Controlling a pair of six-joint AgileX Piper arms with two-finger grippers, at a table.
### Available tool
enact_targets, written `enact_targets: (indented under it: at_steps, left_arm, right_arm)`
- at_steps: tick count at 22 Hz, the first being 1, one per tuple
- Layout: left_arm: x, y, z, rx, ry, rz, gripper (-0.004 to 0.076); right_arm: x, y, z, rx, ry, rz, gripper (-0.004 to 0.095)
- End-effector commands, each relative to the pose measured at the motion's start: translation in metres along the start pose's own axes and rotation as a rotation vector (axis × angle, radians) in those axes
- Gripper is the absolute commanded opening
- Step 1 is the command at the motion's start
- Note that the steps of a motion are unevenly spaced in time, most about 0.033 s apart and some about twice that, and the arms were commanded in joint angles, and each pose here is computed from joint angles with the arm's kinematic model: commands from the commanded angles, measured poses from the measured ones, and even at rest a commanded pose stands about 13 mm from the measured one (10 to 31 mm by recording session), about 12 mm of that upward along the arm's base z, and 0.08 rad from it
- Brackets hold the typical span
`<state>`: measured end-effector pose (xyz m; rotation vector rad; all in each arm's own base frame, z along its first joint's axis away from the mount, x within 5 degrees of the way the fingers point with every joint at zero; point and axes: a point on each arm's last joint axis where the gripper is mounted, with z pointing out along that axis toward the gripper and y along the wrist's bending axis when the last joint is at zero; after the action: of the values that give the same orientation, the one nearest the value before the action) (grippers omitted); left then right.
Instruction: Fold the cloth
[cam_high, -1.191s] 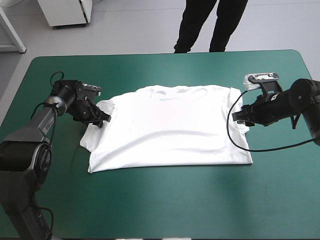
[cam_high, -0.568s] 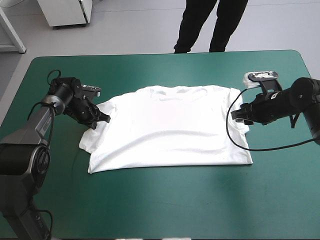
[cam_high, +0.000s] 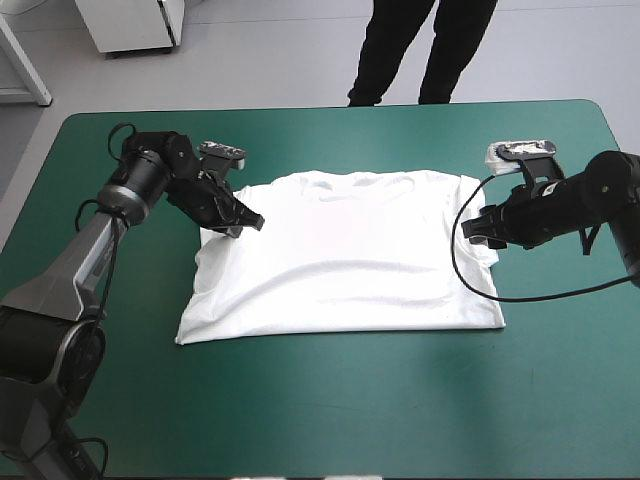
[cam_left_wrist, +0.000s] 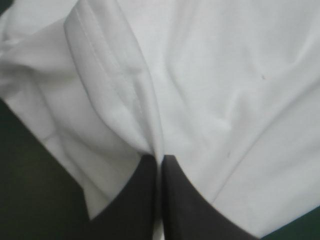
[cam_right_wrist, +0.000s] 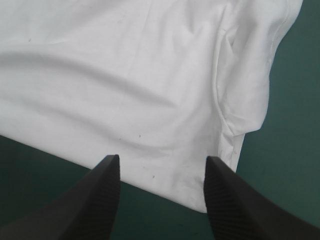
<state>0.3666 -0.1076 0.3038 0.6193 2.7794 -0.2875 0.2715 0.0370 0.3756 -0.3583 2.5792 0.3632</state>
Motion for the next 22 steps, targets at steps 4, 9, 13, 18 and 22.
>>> enact_targets:
  at_steps: [4,9,13,18,22]
  left_arm:
    - [-0.012,-0.008,0.022,0.041,0.0,-0.004,-0.0022]
    - [-0.016,-0.002,0.054,0.049,0.05,-0.019,-0.0022]
    - [-0.016,-0.001,0.066,0.063,0.068,-0.021,-0.0021]
    - [-0.016,-0.012,0.045,0.151,0.069,-0.011,0.0092]
    - [-0.008,-0.02,-0.013,0.104,-0.011,0.029,0.0256]
  right_arm:
    - [-0.004,0.007,-0.019,-0.012,-0.074,-0.023,0.0486]
    - [-0.004,0.007,-0.019,-0.014,-0.074,-0.023,0.0486]
    - [-0.004,0.007,-0.019,-0.016,-0.075,-0.022,0.0486]
    - [-0.003,0.007,-0.02,-0.019,-0.072,-0.026,0.0487]
    - [-0.001,0.01,-0.026,-0.018,-0.083,-0.039,0.0487]
